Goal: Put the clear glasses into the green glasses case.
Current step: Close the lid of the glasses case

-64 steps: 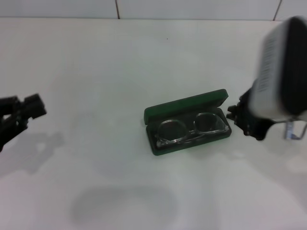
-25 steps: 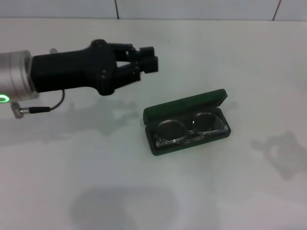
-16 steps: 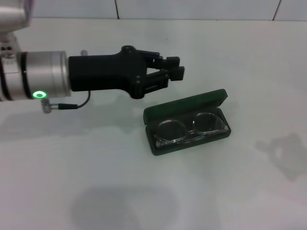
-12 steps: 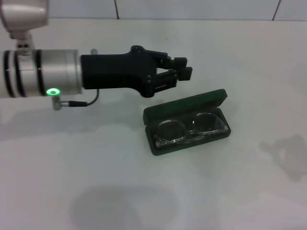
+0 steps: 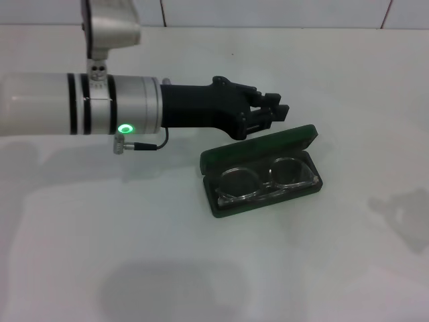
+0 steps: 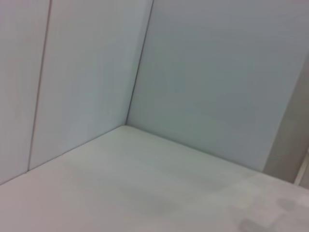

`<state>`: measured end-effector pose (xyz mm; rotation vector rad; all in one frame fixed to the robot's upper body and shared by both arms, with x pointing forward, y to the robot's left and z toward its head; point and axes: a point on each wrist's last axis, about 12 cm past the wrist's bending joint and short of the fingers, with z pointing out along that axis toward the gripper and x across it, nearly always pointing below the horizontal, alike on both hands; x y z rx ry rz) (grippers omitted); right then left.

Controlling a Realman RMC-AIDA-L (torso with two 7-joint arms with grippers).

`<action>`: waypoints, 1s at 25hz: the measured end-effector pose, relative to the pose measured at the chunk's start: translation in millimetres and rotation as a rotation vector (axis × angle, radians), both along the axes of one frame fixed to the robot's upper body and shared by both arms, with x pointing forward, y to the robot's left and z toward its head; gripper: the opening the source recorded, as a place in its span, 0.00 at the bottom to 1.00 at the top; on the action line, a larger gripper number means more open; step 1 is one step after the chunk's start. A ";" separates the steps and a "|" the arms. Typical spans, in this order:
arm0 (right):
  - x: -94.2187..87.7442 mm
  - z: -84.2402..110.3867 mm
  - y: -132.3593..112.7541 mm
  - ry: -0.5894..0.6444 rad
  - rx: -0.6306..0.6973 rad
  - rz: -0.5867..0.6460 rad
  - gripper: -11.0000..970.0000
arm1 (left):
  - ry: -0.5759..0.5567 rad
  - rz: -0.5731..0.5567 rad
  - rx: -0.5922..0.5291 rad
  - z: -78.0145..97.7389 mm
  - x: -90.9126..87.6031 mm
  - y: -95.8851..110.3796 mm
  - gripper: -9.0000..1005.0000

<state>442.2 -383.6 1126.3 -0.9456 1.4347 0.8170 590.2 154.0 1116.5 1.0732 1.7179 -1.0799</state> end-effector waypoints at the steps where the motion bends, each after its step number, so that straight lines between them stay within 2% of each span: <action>1: 0.1 -0.4 0.0 0.001 0.000 -0.001 0.01 | -0.003 0.007 0.009 -1.0 1.1 -1.4 0.25; 13: 3.6 -6.8 3.6 0.006 -0.002 -0.005 0.01 | 0.011 0.097 0.085 -18.6 6.4 -2.7 0.24; 17: 4.3 -7.4 4.0 0.004 -0.006 -0.006 0.01 | 0.022 0.084 0.116 -25.7 2.7 -4.9 0.24; 25: 4.0 -8.6 4.5 0.004 0.000 -0.010 0.02 | 0.031 0.073 0.127 -28.9 -0.2 -6.5 0.24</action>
